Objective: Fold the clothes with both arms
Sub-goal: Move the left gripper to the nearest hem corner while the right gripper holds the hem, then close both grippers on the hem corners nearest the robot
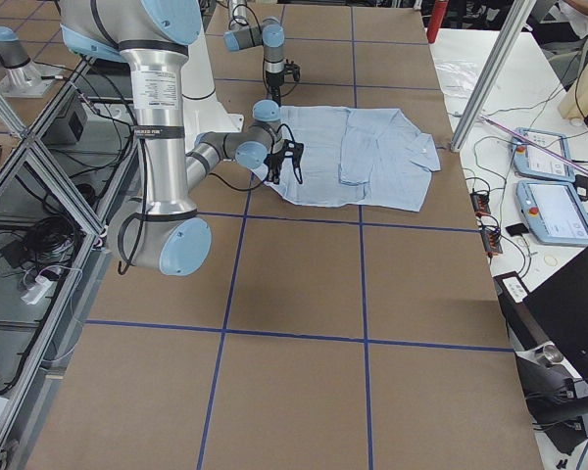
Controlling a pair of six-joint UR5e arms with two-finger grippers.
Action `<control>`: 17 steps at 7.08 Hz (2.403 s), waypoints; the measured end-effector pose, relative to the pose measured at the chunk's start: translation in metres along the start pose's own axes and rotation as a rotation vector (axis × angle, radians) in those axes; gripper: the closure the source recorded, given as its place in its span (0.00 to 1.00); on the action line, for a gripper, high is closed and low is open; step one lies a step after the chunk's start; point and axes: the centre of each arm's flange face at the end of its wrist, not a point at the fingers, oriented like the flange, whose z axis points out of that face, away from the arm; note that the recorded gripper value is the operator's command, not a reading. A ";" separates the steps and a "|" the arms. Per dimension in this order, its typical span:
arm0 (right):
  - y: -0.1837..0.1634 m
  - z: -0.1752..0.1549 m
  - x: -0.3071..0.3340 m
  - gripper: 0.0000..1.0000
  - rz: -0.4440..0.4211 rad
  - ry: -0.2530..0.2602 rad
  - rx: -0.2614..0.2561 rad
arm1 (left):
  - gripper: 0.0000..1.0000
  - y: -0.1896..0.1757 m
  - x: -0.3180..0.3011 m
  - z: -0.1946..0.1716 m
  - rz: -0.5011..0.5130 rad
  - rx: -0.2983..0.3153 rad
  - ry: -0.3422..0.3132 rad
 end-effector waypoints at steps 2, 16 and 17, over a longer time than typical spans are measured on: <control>-0.004 -0.004 0.001 1.00 0.007 -0.004 0.001 | 0.39 0.000 -0.003 0.002 -0.003 0.003 -0.007; -0.022 -0.022 0.005 1.00 0.039 -0.029 -0.005 | 1.00 -0.001 -0.005 0.002 -0.004 0.005 -0.009; -0.028 -0.026 0.006 1.00 0.049 -0.035 -0.006 | 1.00 -0.006 -0.005 -0.003 -0.006 0.011 -0.003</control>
